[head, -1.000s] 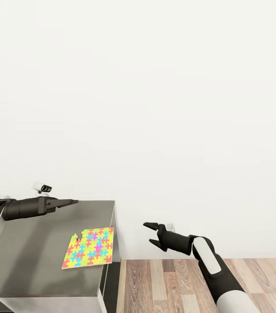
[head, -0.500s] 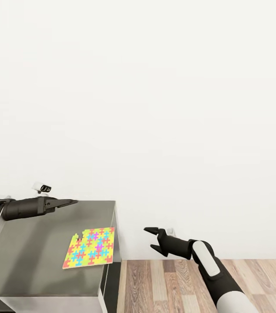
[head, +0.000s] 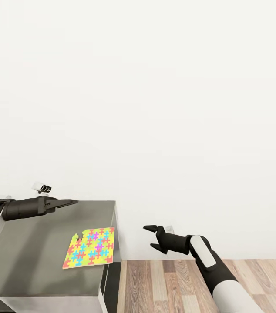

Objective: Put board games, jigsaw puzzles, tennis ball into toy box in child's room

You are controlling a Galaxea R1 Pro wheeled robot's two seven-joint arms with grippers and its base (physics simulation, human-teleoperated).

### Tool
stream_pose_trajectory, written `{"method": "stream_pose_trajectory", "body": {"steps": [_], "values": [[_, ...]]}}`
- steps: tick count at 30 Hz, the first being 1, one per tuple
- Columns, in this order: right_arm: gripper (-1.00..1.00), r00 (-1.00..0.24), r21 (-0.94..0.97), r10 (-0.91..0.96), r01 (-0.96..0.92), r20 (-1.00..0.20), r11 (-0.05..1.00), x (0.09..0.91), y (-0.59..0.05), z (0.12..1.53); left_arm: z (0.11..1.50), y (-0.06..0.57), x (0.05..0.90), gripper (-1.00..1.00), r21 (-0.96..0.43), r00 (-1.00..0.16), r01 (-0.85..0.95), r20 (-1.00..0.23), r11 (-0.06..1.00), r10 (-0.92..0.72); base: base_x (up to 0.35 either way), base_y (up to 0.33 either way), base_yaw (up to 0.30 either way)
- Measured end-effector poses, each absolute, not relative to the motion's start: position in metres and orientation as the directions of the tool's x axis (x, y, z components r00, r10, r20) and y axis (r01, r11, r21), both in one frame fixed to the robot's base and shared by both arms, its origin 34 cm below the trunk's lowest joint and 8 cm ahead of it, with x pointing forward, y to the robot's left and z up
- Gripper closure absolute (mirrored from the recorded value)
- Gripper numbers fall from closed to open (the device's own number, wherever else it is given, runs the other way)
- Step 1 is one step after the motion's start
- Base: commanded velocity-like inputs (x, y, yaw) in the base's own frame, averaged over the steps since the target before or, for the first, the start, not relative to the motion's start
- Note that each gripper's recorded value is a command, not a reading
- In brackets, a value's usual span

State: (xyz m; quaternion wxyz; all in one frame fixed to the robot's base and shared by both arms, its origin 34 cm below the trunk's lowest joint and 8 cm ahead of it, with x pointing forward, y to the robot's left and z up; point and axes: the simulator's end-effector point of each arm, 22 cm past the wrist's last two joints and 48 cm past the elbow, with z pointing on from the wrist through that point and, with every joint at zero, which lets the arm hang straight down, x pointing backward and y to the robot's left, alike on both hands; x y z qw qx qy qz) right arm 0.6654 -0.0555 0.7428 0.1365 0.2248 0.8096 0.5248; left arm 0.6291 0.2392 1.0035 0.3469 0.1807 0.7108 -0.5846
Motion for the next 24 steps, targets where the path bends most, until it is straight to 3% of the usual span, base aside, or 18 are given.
{"method": "stream_pose_trajectory", "body": {"steps": [17, 24], "values": [[-1.00, -0.867, 0.910, 0.498, 0.230, 0.029, 0.346, 0.6636, -0.0497, 0.7417, 1.0024, 0.2375, 0.6289, -1.00, -0.707, -0.696, 0.662, -0.703, 0.250, -0.146, -0.016, 0.054, 0.000], [-1.00, -0.867, 0.909, 0.498, 0.230, 0.029, 0.348, 0.6634, -0.0499, 0.7414, 1.0024, 0.2373, 0.6289, -1.00, -0.707, -0.696, 0.662, -0.703, 0.250, -0.146, 0.000, 0.163, 0.000]]}}
